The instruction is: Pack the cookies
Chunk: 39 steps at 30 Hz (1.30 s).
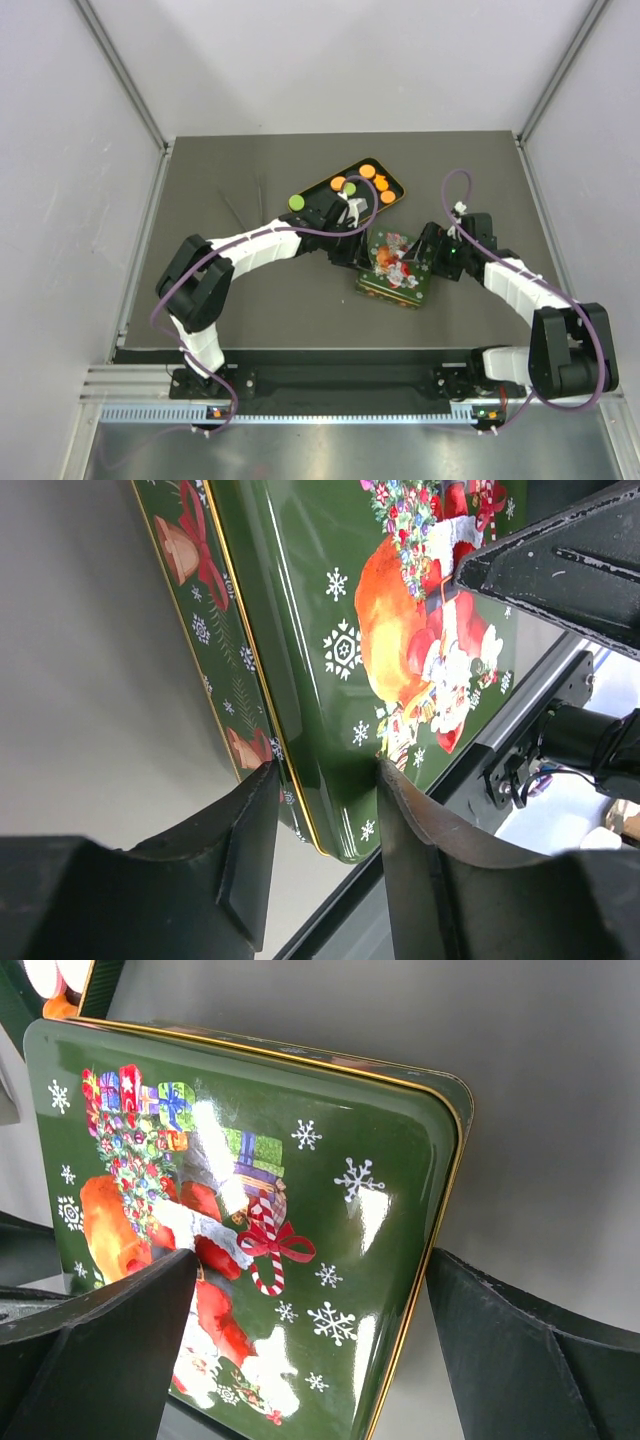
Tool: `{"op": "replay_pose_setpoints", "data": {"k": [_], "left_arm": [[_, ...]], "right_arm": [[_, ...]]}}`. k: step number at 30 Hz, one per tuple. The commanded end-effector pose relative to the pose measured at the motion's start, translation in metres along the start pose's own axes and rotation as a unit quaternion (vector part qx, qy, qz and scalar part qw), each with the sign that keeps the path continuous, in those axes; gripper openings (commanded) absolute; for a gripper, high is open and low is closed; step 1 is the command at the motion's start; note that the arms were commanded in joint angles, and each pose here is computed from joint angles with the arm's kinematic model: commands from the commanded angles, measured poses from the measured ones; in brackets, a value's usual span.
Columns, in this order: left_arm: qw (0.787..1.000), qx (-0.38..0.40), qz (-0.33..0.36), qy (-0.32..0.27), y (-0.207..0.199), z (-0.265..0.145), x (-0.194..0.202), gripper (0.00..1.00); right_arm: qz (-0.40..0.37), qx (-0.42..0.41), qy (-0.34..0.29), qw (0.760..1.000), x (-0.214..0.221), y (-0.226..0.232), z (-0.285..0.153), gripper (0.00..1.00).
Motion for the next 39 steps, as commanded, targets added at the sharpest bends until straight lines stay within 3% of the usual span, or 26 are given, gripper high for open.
{"op": "replay_pose_setpoints", "data": {"k": [1, 14, 25, 39], "left_arm": [[0.996, 0.070, 0.040, -0.045, -0.037, -0.021, -0.021, 0.47], [0.994, 0.085, 0.043, -0.053, -0.041, -0.026, -0.018, 0.55], [0.999, -0.006, 0.016, -0.051, -0.004, -0.014, -0.013, 0.61], [0.999, 0.021, 0.007, -0.035, 0.003, 0.011, -0.009, 0.66]], "right_arm": [[-0.021, 0.006, -0.025, 0.999, -0.010, -0.002, 0.002, 0.96], [-0.040, 0.031, -0.035, 0.998, -0.014, -0.004, 0.002, 0.98], [-0.042, 0.025, -0.045, 0.998, -0.019, 0.003, -0.005, 0.98], [-0.042, 0.006, -0.054, 0.998, -0.020, 0.014, -0.018, 0.92]]}}
Point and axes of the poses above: each gripper's point midway between its finger pads, its own z axis out along the fingers, its own y axis along the line the jaws close on, x = y × z, the point moved 6 cm from there along -z, back along the fingers, and after that the axes turned 5 degrees about z, right-handed, at the moved point
